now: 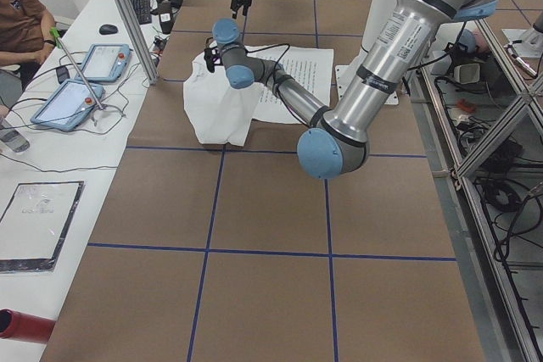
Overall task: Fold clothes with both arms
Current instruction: 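Fold the other sleeve across the shirt body with the left gripper, then release the sleeve with the left gripper while the right gripper moves to the hem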
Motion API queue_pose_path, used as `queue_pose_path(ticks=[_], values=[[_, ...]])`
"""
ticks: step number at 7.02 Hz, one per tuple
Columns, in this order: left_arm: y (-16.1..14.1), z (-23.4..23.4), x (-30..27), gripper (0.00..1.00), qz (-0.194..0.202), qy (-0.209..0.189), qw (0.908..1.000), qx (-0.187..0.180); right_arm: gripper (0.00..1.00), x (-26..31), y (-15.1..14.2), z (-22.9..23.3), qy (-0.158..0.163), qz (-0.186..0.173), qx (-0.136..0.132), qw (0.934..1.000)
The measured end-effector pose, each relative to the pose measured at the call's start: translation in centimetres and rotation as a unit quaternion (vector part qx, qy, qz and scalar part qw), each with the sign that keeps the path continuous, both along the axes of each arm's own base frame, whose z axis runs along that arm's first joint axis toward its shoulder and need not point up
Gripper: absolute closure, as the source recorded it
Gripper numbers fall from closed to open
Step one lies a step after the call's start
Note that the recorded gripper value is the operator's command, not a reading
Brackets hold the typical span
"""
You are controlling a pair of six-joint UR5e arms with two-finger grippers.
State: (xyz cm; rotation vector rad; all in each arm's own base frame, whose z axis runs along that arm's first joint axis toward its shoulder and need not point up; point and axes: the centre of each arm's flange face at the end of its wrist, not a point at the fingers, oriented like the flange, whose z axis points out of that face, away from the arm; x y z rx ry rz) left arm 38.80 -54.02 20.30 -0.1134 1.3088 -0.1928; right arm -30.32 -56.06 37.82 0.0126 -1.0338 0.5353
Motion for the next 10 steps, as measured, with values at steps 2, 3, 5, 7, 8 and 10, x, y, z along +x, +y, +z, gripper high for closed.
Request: queue_pose_path(ticks=[2, 3, 5, 7, 8, 10], values=[[2.3, -8.1, 9.2, 1.00, -0.046, 0.045, 0.9979, 0.009, 0.01, 2.3, 1.8, 1.4, 0.006, -0.006, 0.010, 0.9999], [3.0, -11.3, 14.8, 1.00, -0.076, 0.062, 0.9951, 0.012, 0.01, 3.3, 2.7, 2.0, 0.009, -0.008, 0.014, 0.9998], [4.1, -15.7, 23.8, 1.00, -0.117, 0.077, 0.9899, 0.022, 0.00, 4.7, 4.0, 3.2, 0.018, -0.013, 0.022, 0.9995], [3.5, -16.5, 27.5, 1.00, -0.148, 0.083, 0.9850, 0.031, 0.00, 5.4, 4.8, 4.0, 0.023, -0.014, 0.021, 0.9994], [3.4, -16.3, 28.3, 0.82, -0.156, 0.083, 0.9837, 0.033, 0.00, 5.6, 5.1, 4.3, 0.024, -0.014, 0.020, 0.9994], [4.1, -16.1, 29.4, 0.35, -0.163, 0.090, 0.9818, 0.037, 0.00, 5.8, 5.4, 4.7, 0.028, -0.013, 0.018, 0.9994]])
